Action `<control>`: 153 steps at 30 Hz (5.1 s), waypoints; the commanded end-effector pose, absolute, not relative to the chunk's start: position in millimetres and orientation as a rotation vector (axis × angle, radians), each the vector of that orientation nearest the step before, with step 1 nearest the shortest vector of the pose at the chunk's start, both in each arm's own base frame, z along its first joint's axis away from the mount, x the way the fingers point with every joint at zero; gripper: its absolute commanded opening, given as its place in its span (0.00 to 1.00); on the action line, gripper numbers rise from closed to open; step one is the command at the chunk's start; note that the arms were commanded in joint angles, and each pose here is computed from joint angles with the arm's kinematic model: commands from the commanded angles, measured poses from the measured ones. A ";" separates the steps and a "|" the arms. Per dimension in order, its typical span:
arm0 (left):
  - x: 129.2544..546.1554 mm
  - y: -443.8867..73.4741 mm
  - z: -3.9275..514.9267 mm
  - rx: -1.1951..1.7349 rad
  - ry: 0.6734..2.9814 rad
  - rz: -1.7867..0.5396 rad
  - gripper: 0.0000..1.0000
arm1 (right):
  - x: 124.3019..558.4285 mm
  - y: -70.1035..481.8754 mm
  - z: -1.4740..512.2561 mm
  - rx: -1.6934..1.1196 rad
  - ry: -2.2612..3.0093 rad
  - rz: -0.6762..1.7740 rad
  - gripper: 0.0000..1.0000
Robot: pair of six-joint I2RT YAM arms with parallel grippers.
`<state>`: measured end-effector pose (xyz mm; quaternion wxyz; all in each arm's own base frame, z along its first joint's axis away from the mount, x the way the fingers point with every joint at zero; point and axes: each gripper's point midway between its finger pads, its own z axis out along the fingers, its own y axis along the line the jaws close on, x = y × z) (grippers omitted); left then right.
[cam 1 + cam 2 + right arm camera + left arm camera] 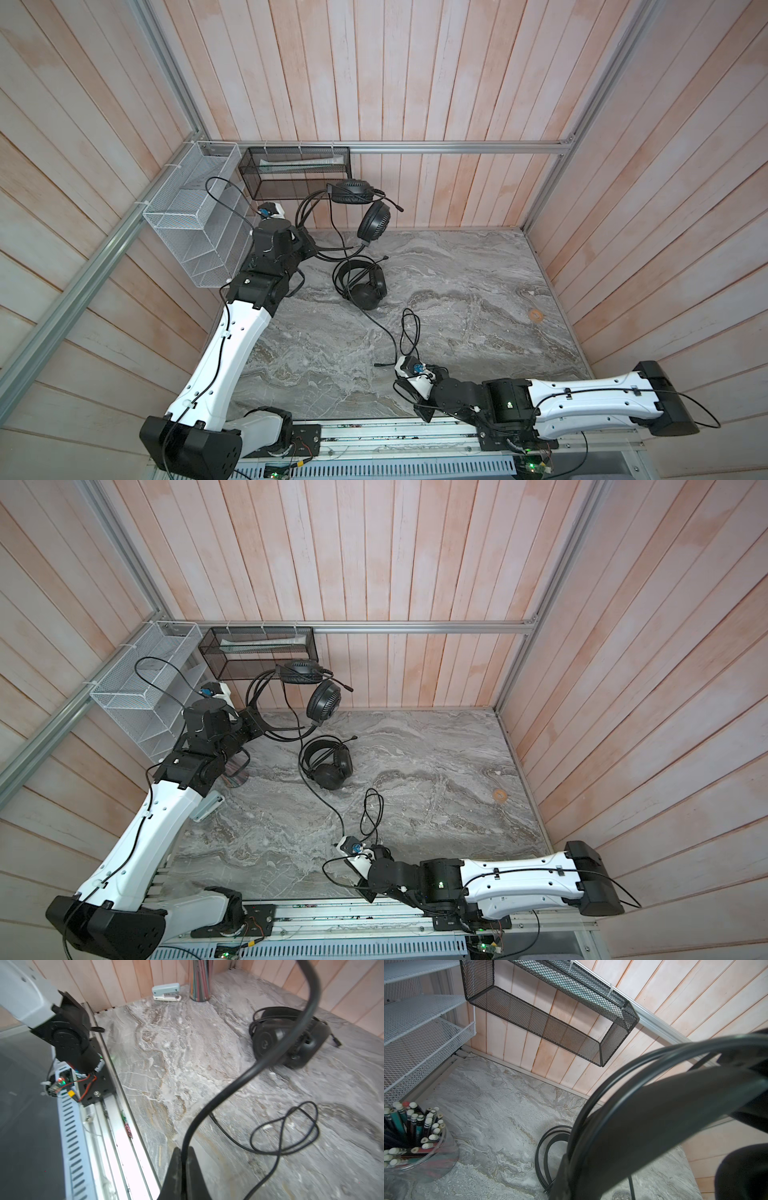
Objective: Wrap the headphones
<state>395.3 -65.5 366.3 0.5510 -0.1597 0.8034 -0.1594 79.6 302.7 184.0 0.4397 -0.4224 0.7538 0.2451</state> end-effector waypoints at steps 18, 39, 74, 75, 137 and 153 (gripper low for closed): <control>411.0 -65.7 369.7 -0.369 1.878 -0.398 0.00 | 94.4 231.1 257.1 -0.876 1.871 0.574 0.00; 427.7 -77.4 320.1 -0.307 2.008 -0.262 0.00 | 79.1 261.6 338.3 -1.015 1.655 0.674 0.00; 285.6 -188.5 271.2 0.662 1.739 0.260 0.00 | 125.0 218.0 499.4 -0.810 1.351 0.338 0.00; 283.4 -188.7 269.5 0.659 1.744 0.247 0.00 | 126.3 219.9 496.8 -0.812 1.357 0.332 0.00; 170.9 -171.0 443.6 0.192 1.371 -0.841 0.00 | 233.9 281.4 282.5 -0.690 1.724 0.809 0.04; 189.2 -151.6 461.0 -0.032 1.475 -0.818 0.00 | 220.0 280.5 251.6 -0.673 1.736 0.909 0.26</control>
